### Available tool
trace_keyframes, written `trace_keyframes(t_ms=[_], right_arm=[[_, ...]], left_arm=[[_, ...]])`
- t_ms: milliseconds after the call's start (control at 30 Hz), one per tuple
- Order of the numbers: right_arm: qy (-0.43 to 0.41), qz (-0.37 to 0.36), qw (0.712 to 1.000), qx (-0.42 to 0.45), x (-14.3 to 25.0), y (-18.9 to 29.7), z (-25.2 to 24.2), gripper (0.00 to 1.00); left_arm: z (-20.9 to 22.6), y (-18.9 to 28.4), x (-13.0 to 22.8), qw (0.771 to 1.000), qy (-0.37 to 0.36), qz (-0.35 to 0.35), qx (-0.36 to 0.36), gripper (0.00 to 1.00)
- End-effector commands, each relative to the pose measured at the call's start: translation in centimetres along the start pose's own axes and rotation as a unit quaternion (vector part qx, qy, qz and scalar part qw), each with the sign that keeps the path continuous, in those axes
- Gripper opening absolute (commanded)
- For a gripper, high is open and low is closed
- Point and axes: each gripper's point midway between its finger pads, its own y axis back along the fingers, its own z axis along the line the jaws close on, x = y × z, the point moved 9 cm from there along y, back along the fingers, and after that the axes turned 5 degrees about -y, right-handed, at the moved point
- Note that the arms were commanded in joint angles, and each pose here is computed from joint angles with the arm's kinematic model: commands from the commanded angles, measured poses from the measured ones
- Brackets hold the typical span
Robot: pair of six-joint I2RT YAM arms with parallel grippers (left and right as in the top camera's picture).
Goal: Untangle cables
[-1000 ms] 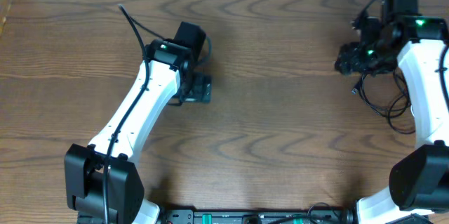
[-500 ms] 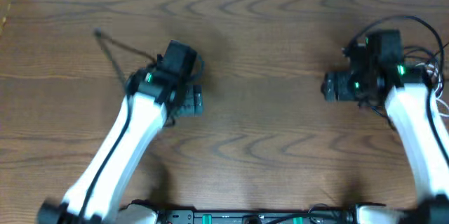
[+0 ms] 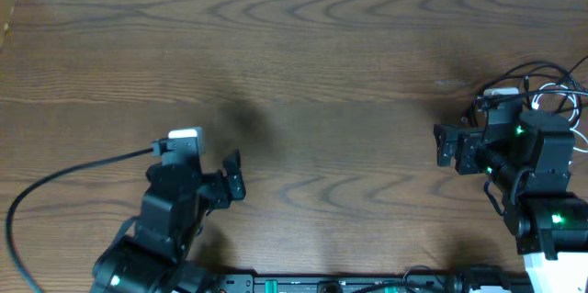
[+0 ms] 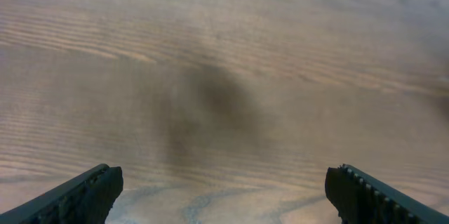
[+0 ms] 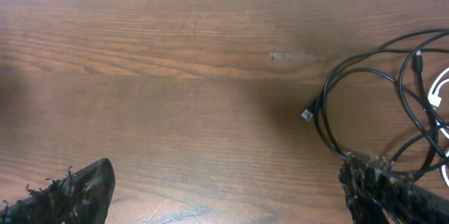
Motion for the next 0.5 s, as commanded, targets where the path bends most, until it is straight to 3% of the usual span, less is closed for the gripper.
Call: trace_keyframes(t_ms=[0, 467], right_arm=[[-0.001, 0.013, 1.0, 0.002, 0.57, -0.11, 0.02, 0.99], [-0.003, 0.027, 1.0, 0.003, 1.06, -0.18, -0.05, 0.99]], left_arm=[[0.28, 0.54, 0.05, 1.0, -0.002, -0.015, -0.004, 0.98], [0.27, 0.49, 0.06, 1.0, -0.002, -0.014, -0.004, 0.98]])
